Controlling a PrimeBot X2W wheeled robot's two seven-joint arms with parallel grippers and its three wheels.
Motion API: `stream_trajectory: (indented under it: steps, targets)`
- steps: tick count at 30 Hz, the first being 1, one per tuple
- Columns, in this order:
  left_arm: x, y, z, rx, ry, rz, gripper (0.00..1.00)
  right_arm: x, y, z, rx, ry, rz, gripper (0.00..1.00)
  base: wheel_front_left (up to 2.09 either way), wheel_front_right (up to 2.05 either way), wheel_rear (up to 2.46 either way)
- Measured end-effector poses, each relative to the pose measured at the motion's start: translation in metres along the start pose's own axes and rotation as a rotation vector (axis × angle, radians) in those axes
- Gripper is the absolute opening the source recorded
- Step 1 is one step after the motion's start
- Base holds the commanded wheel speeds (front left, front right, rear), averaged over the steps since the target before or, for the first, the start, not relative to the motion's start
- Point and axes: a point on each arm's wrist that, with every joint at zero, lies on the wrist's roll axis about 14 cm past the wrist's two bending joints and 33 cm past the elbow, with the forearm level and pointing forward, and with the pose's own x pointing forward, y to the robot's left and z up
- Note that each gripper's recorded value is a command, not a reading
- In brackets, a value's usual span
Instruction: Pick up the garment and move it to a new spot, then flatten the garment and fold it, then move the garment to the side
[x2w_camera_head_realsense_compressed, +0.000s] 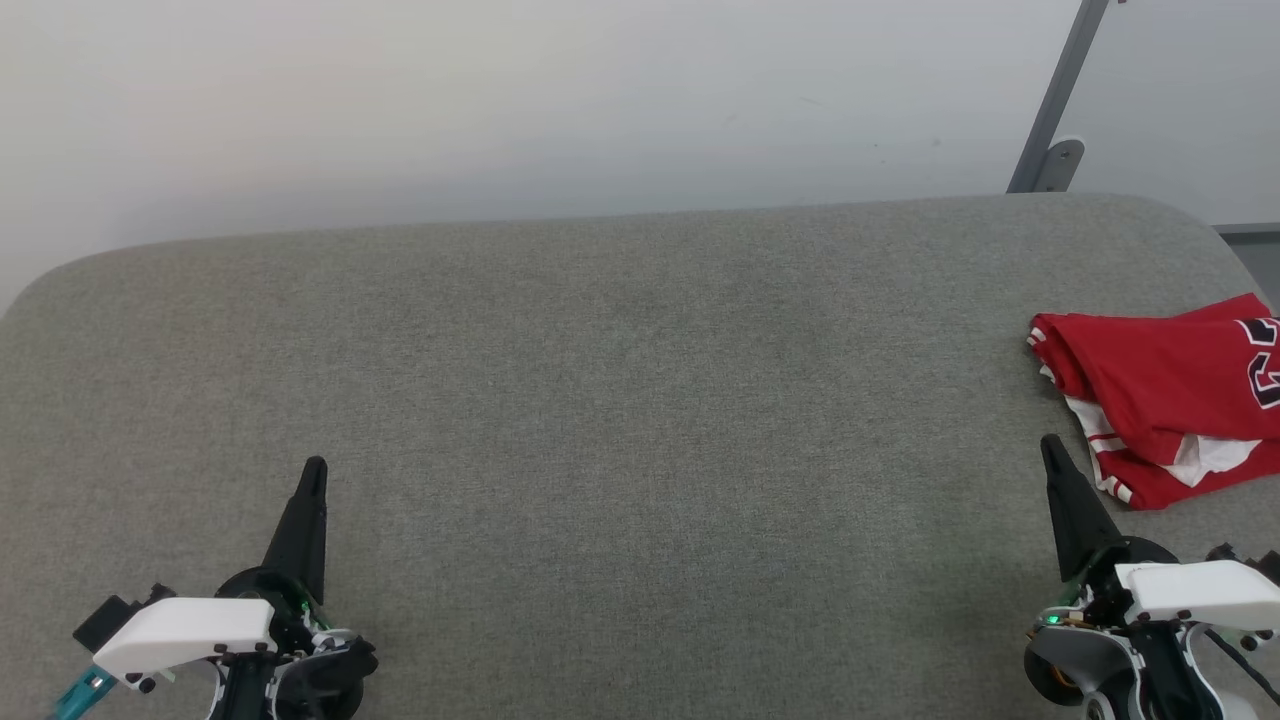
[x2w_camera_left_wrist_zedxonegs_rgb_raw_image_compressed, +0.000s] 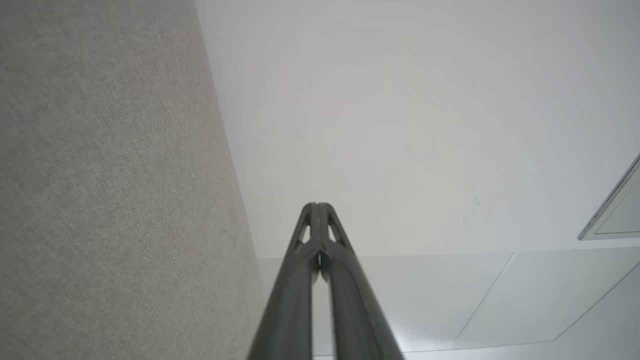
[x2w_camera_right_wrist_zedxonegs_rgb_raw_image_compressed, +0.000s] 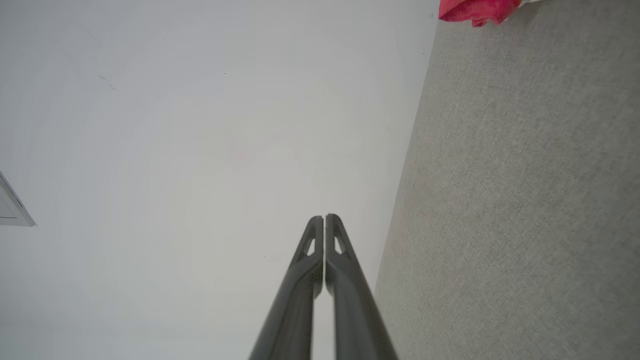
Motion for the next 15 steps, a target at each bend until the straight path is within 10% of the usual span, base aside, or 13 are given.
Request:
stream_trajectory:
  steps: [15]
  targets:
    - [0.0,0.0,0.0,0.0,0.0,0.0,0.0,0.0,0.0,0.0,0.0,0.0,0.0,0.0,0.0,0.0,0.0]
